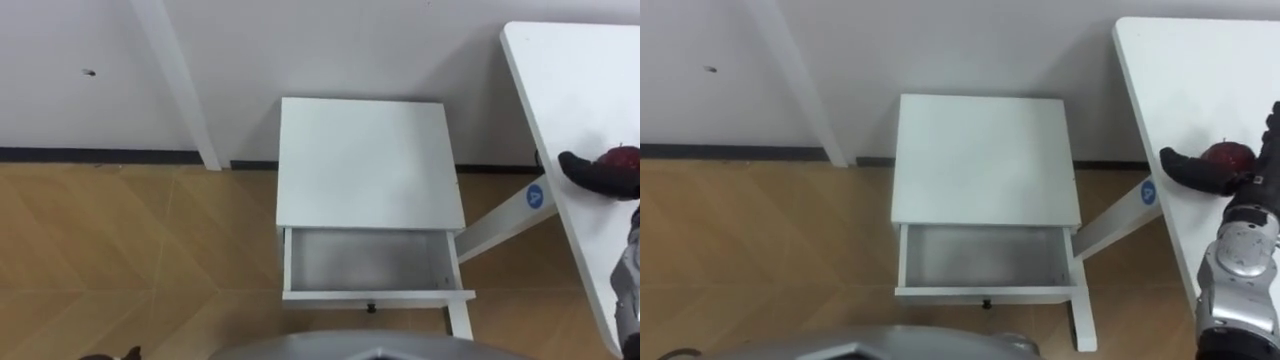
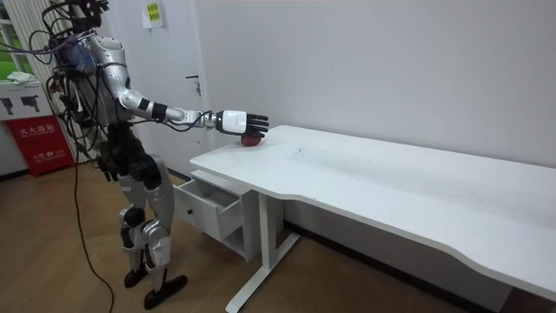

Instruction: Put apple and close drawer

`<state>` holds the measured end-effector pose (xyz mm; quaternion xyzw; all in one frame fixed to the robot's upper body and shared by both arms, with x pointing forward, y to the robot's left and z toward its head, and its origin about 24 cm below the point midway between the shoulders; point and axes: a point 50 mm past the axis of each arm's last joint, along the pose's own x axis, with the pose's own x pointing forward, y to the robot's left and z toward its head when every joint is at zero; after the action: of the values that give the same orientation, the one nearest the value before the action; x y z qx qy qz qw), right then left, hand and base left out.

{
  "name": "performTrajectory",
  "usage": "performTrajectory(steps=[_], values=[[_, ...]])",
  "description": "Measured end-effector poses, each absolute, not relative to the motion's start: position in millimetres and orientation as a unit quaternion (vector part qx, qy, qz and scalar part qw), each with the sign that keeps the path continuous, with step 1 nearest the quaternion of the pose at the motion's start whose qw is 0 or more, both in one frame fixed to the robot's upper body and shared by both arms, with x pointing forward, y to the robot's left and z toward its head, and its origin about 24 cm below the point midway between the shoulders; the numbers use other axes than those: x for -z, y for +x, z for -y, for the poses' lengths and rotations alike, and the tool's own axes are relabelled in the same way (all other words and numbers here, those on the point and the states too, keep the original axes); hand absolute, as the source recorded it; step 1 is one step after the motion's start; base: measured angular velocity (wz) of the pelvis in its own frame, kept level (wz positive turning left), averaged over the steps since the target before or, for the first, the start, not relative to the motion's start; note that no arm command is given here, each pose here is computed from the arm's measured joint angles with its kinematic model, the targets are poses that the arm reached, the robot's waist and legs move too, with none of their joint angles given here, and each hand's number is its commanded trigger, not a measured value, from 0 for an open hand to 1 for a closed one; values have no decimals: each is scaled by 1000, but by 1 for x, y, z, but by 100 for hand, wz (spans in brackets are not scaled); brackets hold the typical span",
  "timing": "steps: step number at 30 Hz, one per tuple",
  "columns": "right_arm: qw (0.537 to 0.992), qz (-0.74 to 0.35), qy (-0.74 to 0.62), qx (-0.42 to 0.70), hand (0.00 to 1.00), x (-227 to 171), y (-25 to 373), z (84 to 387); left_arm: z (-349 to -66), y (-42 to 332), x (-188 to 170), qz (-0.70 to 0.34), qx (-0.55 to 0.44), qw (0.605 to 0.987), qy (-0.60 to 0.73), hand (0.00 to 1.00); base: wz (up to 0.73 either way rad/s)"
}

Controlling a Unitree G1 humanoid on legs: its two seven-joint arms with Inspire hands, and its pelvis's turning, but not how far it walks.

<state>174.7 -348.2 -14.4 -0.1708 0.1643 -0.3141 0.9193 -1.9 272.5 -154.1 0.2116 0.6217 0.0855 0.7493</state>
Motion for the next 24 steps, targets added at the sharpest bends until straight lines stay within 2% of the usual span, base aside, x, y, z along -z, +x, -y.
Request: performTrajectory(steps=[17, 19, 20, 24], values=[[912, -254, -156, 281, 0, 48, 163, 354, -282, -1, 152, -626, -94, 742, 219, 0, 2], [910, -259, -161, 282, 76, 50, 162, 355, -282, -1, 152, -626, -95, 742, 221, 0, 11], [909, -260, -162, 282, 100, 50, 162, 355, -282, 0, 151, -625, -98, 742, 223, 0, 0], [906, -262, -179, 281, 100, 50, 163, 357, -283, 2, 151, -621, -104, 742, 229, 0, 0]])
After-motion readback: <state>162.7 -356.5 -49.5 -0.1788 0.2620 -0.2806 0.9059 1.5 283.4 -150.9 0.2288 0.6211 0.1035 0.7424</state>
